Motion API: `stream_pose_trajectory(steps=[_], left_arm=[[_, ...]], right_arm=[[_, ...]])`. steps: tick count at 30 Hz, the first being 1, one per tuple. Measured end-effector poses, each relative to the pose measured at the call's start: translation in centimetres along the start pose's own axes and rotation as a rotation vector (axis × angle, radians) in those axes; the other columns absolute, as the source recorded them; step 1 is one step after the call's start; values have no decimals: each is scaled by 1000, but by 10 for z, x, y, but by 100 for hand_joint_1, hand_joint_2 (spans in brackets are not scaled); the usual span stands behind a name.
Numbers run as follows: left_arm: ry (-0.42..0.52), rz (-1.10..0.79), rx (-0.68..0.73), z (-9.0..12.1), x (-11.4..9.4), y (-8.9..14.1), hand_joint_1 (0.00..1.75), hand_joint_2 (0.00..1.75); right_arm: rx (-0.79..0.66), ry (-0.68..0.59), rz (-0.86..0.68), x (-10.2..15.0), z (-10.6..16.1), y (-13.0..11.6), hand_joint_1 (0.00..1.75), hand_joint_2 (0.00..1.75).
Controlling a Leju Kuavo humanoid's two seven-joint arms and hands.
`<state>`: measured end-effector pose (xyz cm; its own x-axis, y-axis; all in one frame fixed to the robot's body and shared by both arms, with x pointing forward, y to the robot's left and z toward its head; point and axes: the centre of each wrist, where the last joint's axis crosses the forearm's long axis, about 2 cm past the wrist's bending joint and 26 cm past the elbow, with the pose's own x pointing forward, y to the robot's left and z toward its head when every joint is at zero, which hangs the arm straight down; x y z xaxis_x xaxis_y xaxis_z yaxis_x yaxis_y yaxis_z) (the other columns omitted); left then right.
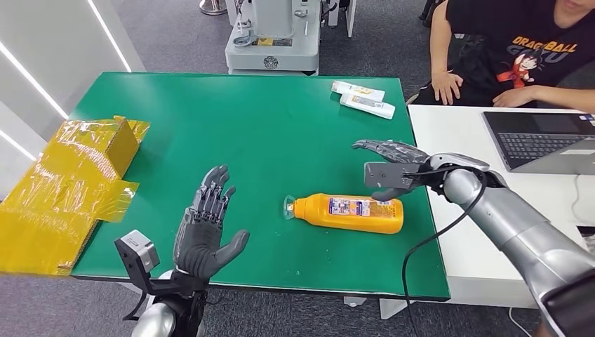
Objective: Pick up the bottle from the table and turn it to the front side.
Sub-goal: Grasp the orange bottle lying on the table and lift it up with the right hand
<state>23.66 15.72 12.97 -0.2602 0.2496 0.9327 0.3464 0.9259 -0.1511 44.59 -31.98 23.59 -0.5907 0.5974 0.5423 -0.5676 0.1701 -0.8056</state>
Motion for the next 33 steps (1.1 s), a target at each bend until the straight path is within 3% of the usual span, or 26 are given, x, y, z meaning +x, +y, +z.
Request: stream_pose_trajectory(steps=[16, 26, 33], left_arm=[[-27, -9, -8, -14, 7, 1, 0, 175], [-54, -11, -21, -30, 13, 3, 0, 175], [-55, -5, -28, -38, 12, 1, 0, 175]], right_arm=[[171, 134, -136, -22, -12, 28, 0, 175], [163, 203, -166, -45, 5, 45, 0, 175], [144, 237, -189, -60, 21, 72, 0, 175]])
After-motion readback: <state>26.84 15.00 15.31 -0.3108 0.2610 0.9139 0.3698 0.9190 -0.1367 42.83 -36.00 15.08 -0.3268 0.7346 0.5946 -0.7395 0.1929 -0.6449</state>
